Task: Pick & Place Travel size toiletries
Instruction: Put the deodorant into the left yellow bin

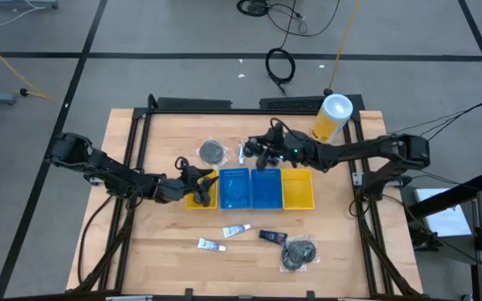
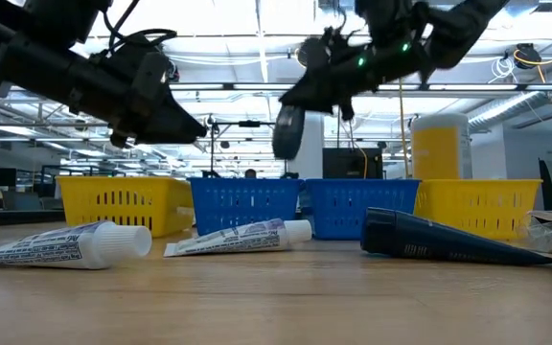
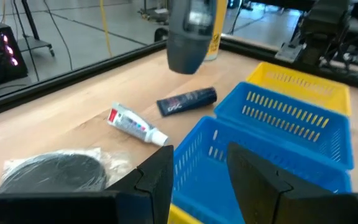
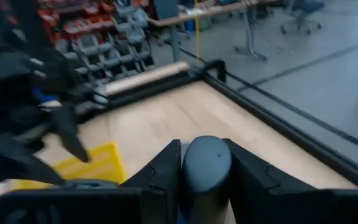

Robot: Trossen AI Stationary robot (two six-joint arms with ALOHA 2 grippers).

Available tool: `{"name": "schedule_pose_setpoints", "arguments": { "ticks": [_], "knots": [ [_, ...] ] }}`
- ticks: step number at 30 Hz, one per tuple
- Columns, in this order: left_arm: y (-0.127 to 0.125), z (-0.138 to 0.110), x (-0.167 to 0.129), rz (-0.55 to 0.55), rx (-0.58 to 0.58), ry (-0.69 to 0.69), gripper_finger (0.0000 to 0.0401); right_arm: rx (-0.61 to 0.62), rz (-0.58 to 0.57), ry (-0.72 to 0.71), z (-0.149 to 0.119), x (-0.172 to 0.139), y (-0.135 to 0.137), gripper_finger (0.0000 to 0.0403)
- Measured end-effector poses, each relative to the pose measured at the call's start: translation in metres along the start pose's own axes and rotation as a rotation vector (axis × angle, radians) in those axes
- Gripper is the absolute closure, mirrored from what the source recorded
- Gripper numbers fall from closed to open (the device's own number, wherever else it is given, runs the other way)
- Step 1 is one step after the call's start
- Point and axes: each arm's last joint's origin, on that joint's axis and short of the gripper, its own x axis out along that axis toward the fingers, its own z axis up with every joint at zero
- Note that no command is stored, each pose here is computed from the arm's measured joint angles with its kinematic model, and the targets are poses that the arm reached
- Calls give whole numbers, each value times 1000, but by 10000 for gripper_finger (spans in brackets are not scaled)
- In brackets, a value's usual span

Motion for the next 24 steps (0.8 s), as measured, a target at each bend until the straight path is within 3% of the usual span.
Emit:
{"name": "schedule_pose_setpoints", "arguments": {
  "ticks": [10,24],
  "knots": [
    [-8,8,-1,-182,6,-32,254,-36,134,-24,17,-30,39,314],
    [-16,18,-3,-393,-5,-74,253,-58,264,1,8,-45,76,314]
  ]
}}
